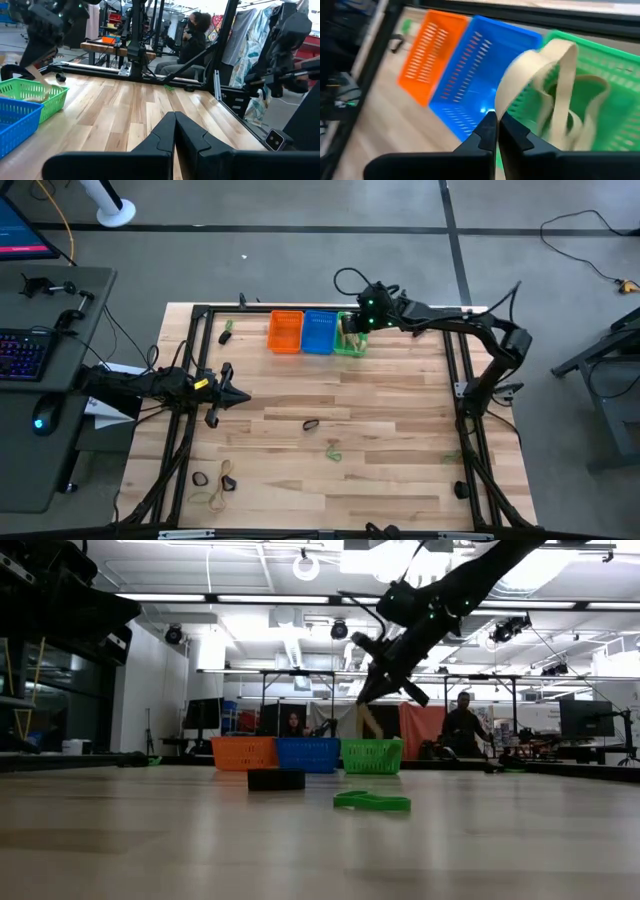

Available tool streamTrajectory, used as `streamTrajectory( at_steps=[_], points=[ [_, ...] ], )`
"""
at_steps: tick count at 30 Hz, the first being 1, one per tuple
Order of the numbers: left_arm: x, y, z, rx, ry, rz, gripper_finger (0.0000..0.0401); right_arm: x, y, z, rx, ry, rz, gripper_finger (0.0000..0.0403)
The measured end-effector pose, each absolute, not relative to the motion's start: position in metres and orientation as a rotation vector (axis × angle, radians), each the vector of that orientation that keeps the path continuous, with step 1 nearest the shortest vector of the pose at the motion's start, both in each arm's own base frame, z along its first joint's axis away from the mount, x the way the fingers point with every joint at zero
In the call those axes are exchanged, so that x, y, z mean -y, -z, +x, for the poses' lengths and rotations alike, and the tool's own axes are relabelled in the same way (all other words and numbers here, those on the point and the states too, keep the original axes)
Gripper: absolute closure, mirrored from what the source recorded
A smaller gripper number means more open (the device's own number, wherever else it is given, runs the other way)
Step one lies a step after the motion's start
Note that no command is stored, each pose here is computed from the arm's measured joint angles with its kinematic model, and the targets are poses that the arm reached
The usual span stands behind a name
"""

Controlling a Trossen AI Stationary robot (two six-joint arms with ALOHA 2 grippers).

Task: Sort rubber bands into baskets
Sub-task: Put the brown rubber band into the green bin, then put the black rubber band into the blue bin

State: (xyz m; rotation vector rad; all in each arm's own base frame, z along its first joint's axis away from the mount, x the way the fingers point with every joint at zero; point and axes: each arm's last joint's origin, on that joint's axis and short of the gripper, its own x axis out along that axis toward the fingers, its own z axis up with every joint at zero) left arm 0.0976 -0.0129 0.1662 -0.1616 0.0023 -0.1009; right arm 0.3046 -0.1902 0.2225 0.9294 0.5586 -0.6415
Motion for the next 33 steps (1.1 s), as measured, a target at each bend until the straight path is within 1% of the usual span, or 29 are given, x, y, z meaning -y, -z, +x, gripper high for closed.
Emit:
streamTrajectory(
  at_steps=[4,12,14,16,18,24,26,29,33],
  points=[
    [0.013,-0.166,0.098,-0.002,0.101,-0.162,0.04,0.19,-0.219,0.302,-0.586,0.701,0.918,0.0403],
    [0.013,-0.166,0.098,-0.002,0.101,-0.162,0.04,0.184,-0.216,0.299,-0.651,0.71,0.945,0.0402],
    [0.013,-0.166,0.098,-0.003,0.101,-0.162,0.04,0.184,-0.215,0.299,-0.655,0.713,0.952,0.0396],
    [0.013,-0.166,0.098,-0.002,0.101,-0.162,0.04,0.184,-0.215,0.299,-0.654,0.712,0.952,0.0379],
    [0.013,-0.166,0.098,-0.003,0.101,-0.162,0.04,0.184,-0.215,0.299,-0.655,0.709,0.954,0.0353],
    [0.013,-0.166,0.098,-0.002,0.101,-0.162,0.04,0.185,-0.231,0.303,-0.666,0.713,0.938,0.0248],
    [0.013,-0.166,0.098,-0.002,0.101,-0.162,0.04,0.185,-0.238,0.304,-0.685,0.716,0.924,0.022],
    [0.013,-0.166,0.098,-0.003,0.101,-0.162,0.04,0.187,-0.248,0.304,-0.697,0.732,0.872,0.0194],
    [0.013,-0.166,0.098,-0.003,0.101,-0.162,0.04,0.189,-0.26,0.307,-0.691,0.702,0.802,0.0186]
  ],
)
